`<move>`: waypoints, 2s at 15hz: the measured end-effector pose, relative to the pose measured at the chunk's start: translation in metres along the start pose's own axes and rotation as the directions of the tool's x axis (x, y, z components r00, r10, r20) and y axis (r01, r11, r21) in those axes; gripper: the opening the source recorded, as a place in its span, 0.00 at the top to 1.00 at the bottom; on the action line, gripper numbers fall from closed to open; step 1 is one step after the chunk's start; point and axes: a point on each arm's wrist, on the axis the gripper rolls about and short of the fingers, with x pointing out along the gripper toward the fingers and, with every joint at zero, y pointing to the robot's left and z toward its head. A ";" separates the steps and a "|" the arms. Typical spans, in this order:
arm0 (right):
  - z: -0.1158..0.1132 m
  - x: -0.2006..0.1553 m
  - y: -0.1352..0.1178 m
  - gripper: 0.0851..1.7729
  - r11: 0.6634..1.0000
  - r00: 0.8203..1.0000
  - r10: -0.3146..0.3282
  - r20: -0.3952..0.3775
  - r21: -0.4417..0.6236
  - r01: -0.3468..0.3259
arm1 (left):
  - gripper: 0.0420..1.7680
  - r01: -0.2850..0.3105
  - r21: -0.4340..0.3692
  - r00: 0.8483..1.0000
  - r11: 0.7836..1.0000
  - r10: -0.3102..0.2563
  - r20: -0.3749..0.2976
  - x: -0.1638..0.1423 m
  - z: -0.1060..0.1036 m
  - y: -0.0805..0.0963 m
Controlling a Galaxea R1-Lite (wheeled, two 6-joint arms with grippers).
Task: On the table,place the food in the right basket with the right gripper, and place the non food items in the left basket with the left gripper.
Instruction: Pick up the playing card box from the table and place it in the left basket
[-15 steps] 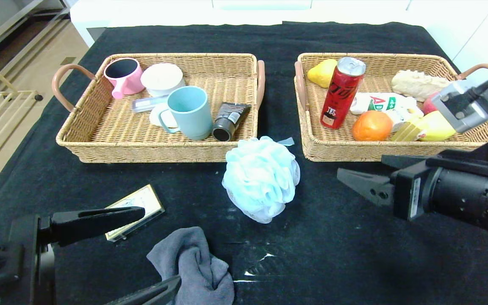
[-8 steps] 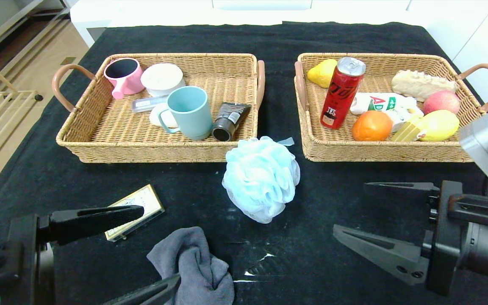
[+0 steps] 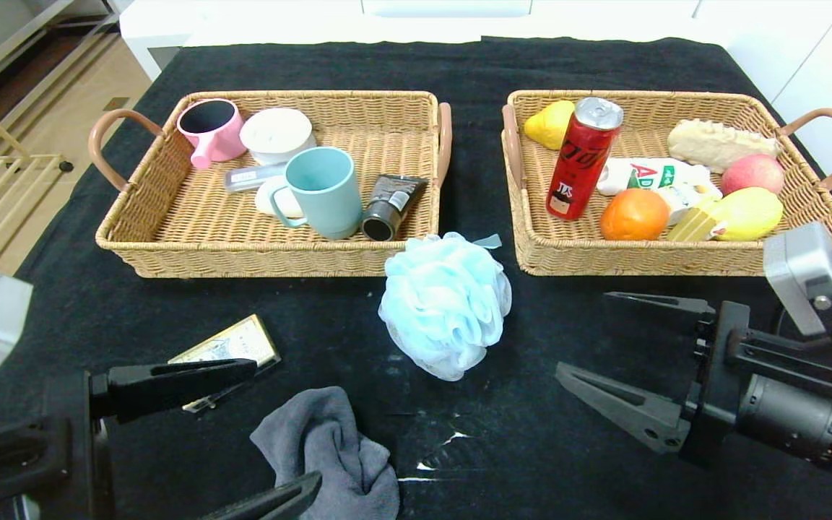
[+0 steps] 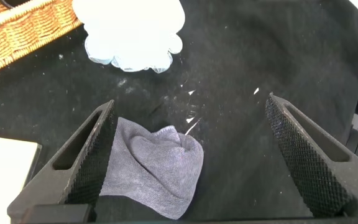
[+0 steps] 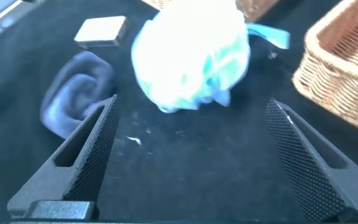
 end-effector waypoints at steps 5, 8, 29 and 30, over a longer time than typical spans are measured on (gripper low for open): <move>-0.017 0.001 -0.002 0.04 1.000 0.999 -0.014 -0.047 0.016 0.014 | 0.03 -0.027 0.006 1.000 1.000 0.027 -0.010 0.002 -0.001 0.001; -0.023 0.003 -0.001 0.04 1.000 0.998 -0.005 -0.068 0.018 0.006 | 0.03 -0.060 0.008 0.998 0.998 0.060 -0.010 0.004 0.001 0.002; -0.018 0.000 -0.007 0.04 0.999 0.998 -0.040 -0.048 0.018 0.041 | 0.03 -0.342 0.204 0.752 0.917 0.398 -0.526 -0.015 0.038 0.076; -0.018 0.000 -0.007 0.04 0.999 0.998 -0.041 -0.048 0.018 0.042 | 0.03 -0.334 0.209 0.739 0.919 0.393 -0.547 -0.009 0.036 0.081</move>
